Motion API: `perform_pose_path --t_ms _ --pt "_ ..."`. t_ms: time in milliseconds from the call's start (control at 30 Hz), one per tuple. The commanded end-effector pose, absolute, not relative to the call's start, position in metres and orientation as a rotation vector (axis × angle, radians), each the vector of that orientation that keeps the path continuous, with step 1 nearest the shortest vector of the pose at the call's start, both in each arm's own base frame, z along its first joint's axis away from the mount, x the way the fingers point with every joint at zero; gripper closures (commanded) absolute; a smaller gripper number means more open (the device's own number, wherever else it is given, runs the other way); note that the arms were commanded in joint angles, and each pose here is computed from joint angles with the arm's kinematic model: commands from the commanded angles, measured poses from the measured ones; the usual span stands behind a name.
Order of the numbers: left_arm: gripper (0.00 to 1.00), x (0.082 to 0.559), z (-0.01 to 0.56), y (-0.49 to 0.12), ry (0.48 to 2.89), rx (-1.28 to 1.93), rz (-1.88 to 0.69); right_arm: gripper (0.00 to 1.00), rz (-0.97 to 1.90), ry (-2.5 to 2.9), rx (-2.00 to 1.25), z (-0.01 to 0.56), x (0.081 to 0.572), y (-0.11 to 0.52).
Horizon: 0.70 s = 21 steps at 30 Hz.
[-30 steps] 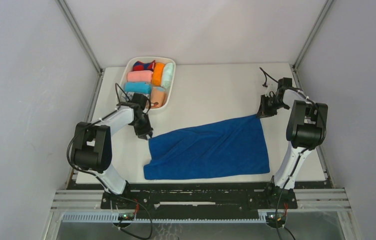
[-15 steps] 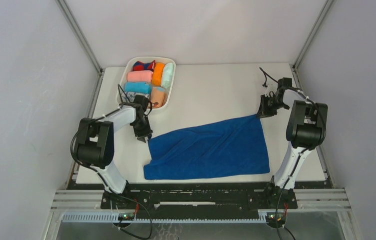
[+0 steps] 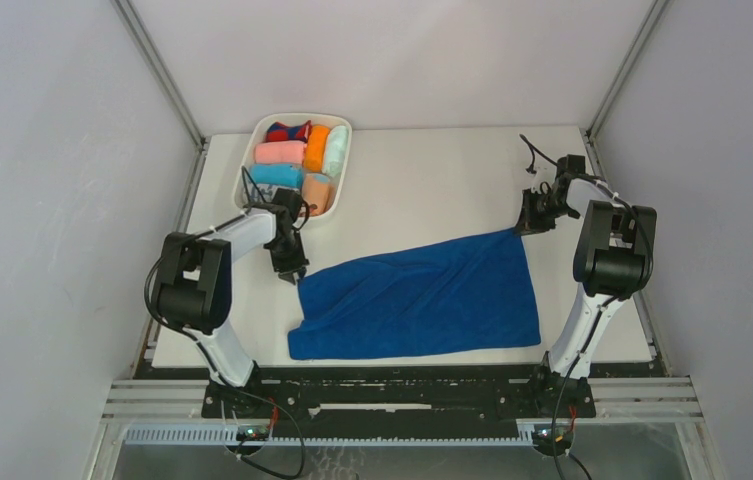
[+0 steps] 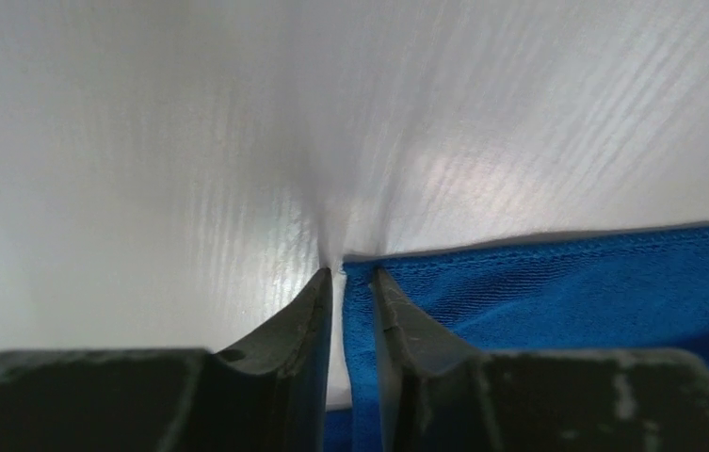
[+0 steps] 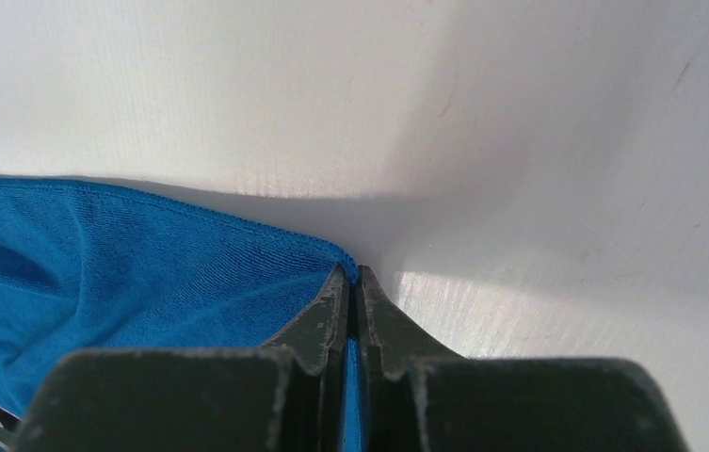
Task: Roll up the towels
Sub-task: Fold the towel at the center of the board.
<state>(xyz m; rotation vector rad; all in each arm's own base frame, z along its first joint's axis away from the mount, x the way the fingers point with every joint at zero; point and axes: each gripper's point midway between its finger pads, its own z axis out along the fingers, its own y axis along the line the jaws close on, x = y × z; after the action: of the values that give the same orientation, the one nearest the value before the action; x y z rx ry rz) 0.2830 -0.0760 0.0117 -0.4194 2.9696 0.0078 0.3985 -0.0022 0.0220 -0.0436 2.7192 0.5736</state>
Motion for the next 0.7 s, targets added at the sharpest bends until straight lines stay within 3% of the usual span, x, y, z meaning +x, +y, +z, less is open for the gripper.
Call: perform_pose_path --t_ms 0,167,667 --pt "0.79 0.284 -0.007 -0.092 3.008 -0.388 -0.04 1.0 0.525 2.633 -0.052 0.045 0.413 -0.008" --pt "0.99 0.282 -0.019 -0.097 3.014 -0.41 -0.041 1.0 0.519 2.629 -0.058 0.047 0.414 -0.007" --pt "1.0 0.364 0.095 -0.046 2.658 -0.412 0.034 1.0 0.518 2.501 -0.1 0.071 0.443 -0.004"
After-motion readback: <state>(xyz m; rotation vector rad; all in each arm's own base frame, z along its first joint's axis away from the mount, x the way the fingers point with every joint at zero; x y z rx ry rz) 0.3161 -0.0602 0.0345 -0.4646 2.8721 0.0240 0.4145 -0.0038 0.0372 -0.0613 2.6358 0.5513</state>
